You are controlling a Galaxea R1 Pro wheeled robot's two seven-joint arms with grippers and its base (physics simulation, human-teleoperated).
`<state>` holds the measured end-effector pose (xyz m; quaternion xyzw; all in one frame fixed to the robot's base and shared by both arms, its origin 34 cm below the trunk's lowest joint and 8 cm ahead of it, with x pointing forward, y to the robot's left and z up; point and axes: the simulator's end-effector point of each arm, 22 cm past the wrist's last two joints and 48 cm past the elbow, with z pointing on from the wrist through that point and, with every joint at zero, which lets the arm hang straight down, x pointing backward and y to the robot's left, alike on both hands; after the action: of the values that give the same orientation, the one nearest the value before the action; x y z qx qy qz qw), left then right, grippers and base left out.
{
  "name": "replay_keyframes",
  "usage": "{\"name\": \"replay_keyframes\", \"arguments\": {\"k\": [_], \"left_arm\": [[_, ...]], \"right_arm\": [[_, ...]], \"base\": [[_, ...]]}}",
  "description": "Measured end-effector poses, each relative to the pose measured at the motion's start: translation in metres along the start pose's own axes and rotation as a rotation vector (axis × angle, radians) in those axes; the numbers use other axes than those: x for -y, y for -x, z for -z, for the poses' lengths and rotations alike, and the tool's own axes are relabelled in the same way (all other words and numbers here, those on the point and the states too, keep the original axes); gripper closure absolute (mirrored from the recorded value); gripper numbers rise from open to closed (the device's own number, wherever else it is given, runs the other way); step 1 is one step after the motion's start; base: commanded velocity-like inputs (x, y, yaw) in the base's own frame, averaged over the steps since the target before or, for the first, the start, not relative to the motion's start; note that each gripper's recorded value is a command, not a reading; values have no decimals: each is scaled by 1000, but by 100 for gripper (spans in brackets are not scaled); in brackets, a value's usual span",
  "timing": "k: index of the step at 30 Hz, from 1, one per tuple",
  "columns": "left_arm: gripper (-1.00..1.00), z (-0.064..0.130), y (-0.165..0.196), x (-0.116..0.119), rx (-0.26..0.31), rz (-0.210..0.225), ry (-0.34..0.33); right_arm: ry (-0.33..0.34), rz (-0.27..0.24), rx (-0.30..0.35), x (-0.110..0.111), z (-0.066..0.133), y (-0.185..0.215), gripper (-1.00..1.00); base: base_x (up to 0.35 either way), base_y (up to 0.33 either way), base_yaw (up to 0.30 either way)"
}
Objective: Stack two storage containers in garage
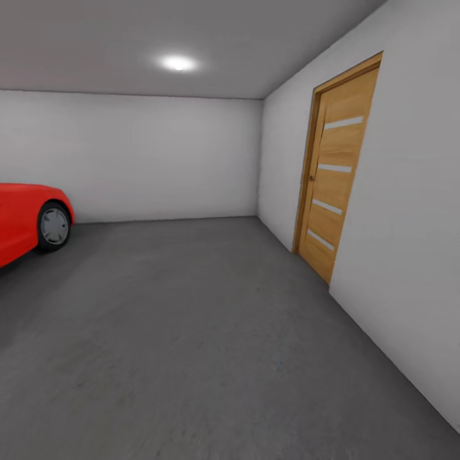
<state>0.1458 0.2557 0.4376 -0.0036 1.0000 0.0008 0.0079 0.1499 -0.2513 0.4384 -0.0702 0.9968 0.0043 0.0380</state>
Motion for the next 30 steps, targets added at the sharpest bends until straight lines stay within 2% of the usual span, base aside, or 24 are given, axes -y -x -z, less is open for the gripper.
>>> {"name": "replay_keyframes", "arguments": {"k": [6, 30], "left_arm": [[-100, 0, -1, 0, -1, -2, -1], [-100, 0, -2, -1, -6, 8, -2]], "right_arm": [[0, 1, 0, 0, 0, 0, -100], [1, 7, -2, 0, 0, 0, -100]], "base": [[252, 0, -82], [320, 0, -2]]}}
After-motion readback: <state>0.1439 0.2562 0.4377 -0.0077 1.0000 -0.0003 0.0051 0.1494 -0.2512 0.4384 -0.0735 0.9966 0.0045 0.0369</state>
